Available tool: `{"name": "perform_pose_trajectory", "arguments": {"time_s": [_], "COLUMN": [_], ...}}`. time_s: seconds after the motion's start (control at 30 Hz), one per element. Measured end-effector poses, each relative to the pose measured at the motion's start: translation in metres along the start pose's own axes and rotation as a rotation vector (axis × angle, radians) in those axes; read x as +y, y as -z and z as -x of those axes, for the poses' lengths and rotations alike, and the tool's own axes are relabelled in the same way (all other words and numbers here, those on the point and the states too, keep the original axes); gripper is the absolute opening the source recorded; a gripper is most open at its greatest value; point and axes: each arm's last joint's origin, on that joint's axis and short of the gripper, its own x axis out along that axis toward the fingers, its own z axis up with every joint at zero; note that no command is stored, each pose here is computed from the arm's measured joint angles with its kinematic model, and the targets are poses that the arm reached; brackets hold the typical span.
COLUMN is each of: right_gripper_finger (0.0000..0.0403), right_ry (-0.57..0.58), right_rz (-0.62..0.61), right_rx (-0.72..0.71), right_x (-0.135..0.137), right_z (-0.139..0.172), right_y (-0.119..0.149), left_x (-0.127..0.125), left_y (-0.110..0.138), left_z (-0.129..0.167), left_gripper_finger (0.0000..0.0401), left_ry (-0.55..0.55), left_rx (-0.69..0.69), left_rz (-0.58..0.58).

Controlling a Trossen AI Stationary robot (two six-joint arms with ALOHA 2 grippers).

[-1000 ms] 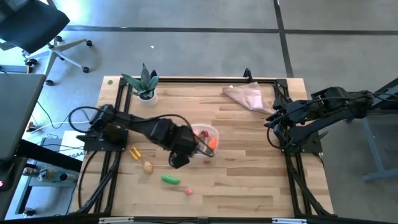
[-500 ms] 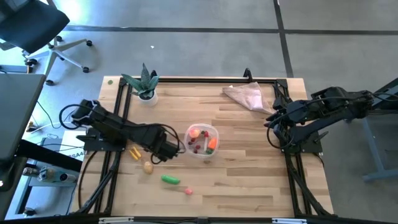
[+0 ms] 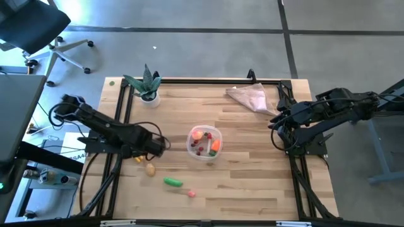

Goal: Pick and placing Produce into tupperware
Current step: Put the yellow zucchini into the transparent bin

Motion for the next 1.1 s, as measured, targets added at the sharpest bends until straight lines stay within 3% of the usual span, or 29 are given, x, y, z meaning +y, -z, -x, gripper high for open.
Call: {"name": "perform_pose_trajectory", "arguments": {"time_s": [0.13,0.33,0.63,0.93,1.1], "right_gripper_finger": [0.0130,0.0130,0.0130,0.0130,0.0130], "right_ry": [0.000,0.000,0.000,0.000,0.000], "right_rz": [0.000,0.000,0.000,0.000,0.000], "right_rx": [0.000,0.000,0.000,0.000,0.000], "right_x": [0.000,0.000,0.000,0.000,0.000], "right_z": [0.000,0.000,0.000,0.000,0.000], "right_y": [0.000,0.000,0.000,0.000,0.000], "left_x": [0.013,0.025,0.033,0.033,0.038], "left_y": [-0.009,-0.017,-0.020,-0.021,-0.023], "left_z": [-0.015,-0.022,-0.034,-0.050,-0.057], "left_gripper_finger": [0.0193,0.0193,0.0193,0.0193,0.0193], "left_ry": [0.061,0.007,-0.077,-0.041,-0.074], "left_rx": [0.022,-0.028,-0.009,0.030,0.025], "left_rz": [0.139,0.293,0.380,0.402,0.414]}}
